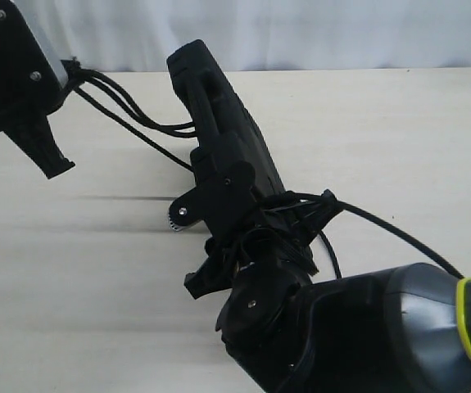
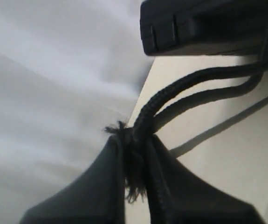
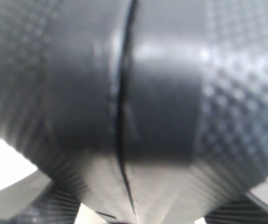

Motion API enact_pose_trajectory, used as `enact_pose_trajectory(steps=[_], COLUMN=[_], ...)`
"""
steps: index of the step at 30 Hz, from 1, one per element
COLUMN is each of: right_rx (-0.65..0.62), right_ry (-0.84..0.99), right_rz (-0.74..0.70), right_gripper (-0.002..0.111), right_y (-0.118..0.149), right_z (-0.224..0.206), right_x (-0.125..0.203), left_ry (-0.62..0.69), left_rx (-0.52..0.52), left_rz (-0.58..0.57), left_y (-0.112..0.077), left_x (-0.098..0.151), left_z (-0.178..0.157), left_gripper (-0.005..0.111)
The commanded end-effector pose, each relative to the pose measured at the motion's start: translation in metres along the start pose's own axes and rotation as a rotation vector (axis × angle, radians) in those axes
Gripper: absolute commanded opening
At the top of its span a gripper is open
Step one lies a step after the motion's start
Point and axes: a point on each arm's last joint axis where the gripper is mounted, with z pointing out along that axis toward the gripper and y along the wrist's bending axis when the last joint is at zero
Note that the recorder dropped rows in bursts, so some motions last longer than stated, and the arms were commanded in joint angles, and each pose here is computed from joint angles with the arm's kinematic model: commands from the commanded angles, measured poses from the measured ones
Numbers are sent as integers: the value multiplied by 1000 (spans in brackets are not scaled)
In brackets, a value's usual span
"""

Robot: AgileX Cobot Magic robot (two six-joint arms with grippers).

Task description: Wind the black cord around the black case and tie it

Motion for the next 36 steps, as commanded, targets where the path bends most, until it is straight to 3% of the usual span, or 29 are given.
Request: enact_pose_trajectory(steps=[1, 4, 8, 14, 17, 19, 23, 26, 32, 36], right_rx=[-32, -32, -40, -103, -105, -122, -157, -161, -163, -163], right_ry=[34, 34, 43, 62, 62, 64, 69, 70, 70, 70], right_rz=[55, 55, 61, 71, 71, 71, 72, 72, 72, 72], right_gripper=[4, 4, 4, 5, 5, 5, 5, 5, 5, 5], right_y=[1, 1, 3, 8, 9, 10, 13, 14, 14, 14], right_z=[-1, -1, -2, -2, -2, -2, -3, -3, -3, -3], right_x=[1, 1, 2, 4, 4, 4, 4, 4, 4, 4], left_ry=[-78, -58, 55, 16, 19, 45, 146, 145, 68, 18], left_rx=[-13, -25, 116, 206, 172, 185, 257, 259, 196, 244], left_rz=[-11, -116, -173, -231, -430, -489, -477, -469, -584, -545], left_y=[-5, -4, -26, -52, -53, -59, -79, -79, -56, -68], left_x=[-14, -12, -4, -22, -21, -17, -3, -4, -26, -44], left_z=[-1, -1, 9, 15, 22, 29, 44, 48, 57, 54], left_gripper=[0, 0, 0, 0, 0, 0, 0, 0, 0, 0])
